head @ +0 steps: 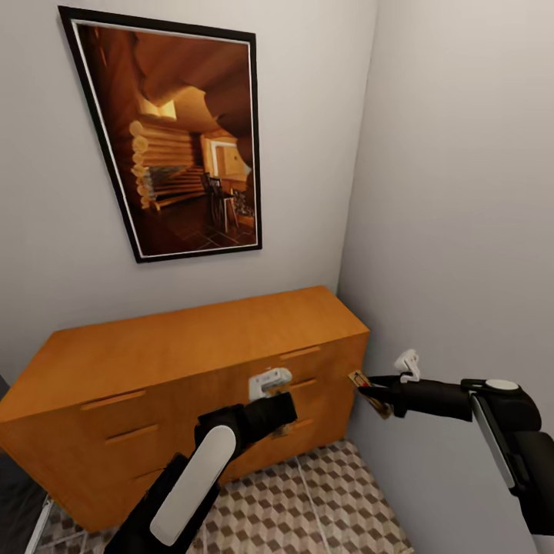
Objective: Take the four mousetraps from the cabinet in the bathroom and place them on the bathroom floor. Make sure all four end up on the same floor surface, and ensure that at least two of them are either under or directly next to the same bathroom sink.
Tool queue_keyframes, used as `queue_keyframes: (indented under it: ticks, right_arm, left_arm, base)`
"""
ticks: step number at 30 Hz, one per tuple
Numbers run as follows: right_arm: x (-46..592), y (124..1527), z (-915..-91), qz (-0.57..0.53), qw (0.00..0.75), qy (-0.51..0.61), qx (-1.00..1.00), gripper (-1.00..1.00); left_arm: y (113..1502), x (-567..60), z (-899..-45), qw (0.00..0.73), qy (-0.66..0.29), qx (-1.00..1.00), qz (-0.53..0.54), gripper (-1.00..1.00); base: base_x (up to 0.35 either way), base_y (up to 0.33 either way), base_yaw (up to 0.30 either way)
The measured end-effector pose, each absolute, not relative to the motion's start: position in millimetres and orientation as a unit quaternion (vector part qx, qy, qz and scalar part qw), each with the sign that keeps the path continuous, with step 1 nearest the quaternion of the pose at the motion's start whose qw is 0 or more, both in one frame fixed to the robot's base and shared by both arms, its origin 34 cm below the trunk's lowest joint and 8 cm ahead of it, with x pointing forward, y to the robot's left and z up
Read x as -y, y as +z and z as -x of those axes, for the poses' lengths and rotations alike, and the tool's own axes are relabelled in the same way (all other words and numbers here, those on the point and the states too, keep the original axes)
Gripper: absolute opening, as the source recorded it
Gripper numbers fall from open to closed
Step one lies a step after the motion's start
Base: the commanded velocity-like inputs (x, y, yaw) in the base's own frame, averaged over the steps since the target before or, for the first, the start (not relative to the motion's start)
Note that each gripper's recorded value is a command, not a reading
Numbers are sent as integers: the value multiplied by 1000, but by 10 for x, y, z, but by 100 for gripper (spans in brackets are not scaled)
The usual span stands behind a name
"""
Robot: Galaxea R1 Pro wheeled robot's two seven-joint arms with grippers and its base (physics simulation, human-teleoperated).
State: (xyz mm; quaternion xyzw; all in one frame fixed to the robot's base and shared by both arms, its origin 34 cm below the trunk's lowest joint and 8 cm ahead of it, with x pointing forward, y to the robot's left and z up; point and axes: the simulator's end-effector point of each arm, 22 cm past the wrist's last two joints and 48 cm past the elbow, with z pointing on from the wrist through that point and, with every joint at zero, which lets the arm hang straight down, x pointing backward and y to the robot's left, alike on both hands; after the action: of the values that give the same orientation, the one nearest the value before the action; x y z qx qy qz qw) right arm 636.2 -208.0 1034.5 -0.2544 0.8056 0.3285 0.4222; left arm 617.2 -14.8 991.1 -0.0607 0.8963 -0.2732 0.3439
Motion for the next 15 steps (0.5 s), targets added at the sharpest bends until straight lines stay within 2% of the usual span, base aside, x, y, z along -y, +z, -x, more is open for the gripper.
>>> queue_keyframes:
  ticks: [15]
  right_arm:
    - [1919, 10139, -6524, 227, 456, 295, -808, -100]
  left_arm:
    - [9049, -574, -5754, 345, -182, -913, 123, -100]
  base:
    - [-1, 0, 284]
